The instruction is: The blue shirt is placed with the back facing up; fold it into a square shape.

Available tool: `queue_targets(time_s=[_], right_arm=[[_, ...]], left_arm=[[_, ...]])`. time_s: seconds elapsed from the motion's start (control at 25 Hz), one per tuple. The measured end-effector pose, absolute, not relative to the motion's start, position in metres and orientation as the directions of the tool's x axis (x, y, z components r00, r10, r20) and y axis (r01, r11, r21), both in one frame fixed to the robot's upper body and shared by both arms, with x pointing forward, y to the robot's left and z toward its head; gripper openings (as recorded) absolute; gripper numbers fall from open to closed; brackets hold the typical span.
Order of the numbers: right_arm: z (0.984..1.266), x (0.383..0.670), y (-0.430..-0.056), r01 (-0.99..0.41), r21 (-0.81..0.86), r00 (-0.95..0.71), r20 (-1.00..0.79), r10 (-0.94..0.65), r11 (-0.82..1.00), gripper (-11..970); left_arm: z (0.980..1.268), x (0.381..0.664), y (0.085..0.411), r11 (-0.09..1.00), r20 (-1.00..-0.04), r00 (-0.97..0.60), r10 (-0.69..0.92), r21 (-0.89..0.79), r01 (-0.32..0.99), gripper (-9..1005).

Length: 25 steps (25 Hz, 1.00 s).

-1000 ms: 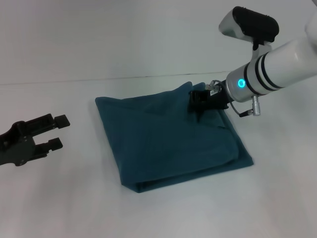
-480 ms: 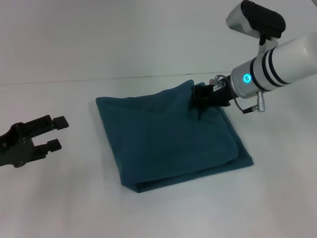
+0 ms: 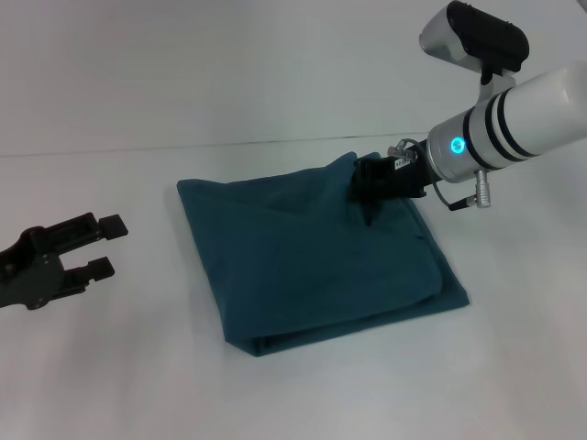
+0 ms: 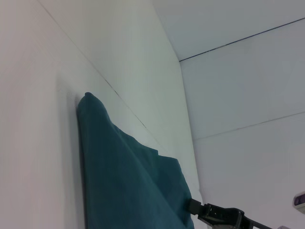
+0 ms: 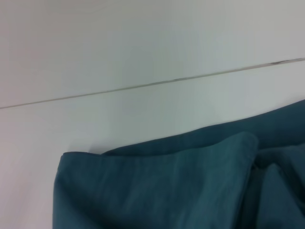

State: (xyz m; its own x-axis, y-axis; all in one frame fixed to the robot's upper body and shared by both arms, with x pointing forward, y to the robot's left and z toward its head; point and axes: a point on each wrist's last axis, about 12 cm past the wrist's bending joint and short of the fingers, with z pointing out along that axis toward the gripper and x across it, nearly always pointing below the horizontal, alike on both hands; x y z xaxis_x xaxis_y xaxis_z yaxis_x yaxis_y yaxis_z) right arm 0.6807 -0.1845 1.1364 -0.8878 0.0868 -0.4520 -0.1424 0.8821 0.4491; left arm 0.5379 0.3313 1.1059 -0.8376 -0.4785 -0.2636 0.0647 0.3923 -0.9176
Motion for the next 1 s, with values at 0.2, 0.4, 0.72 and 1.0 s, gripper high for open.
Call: queue_targets(time_s=[0.2, 0.4, 0.72, 1.0], right_arm=[[1.136, 0.680, -0.185, -0.141, 0.453, -0.889, -0.450, 0.089, 0.880, 117], [1.135, 0.680, -0.185, -0.142, 0.450, -0.888, -0.451, 0.087, 0.882, 151], [1.126, 0.678, -0.183, -0.133, 0.442, -0.886, -0.454, 0.093, 0.887, 152], [1.128, 0.678, -0.182, -0.144, 0.443, -0.887, -0.455, 0.083, 0.885, 119]], left_arm=[[1.106, 0.538, 0.331, 0.392, -0.264, -0.837, -0.479, -0.918, 0.065, 845], [1.106, 0.538, 0.331, 0.391, -0.265, -0.837, -0.479, -0.918, 0.066, 845], [1.108, 0.540, 0.331, 0.389, -0.268, -0.835, -0.480, -0.919, 0.071, 844], [1.107, 0.538, 0.332, 0.384, -0.266, -0.831, -0.488, -0.921, 0.070, 844]])
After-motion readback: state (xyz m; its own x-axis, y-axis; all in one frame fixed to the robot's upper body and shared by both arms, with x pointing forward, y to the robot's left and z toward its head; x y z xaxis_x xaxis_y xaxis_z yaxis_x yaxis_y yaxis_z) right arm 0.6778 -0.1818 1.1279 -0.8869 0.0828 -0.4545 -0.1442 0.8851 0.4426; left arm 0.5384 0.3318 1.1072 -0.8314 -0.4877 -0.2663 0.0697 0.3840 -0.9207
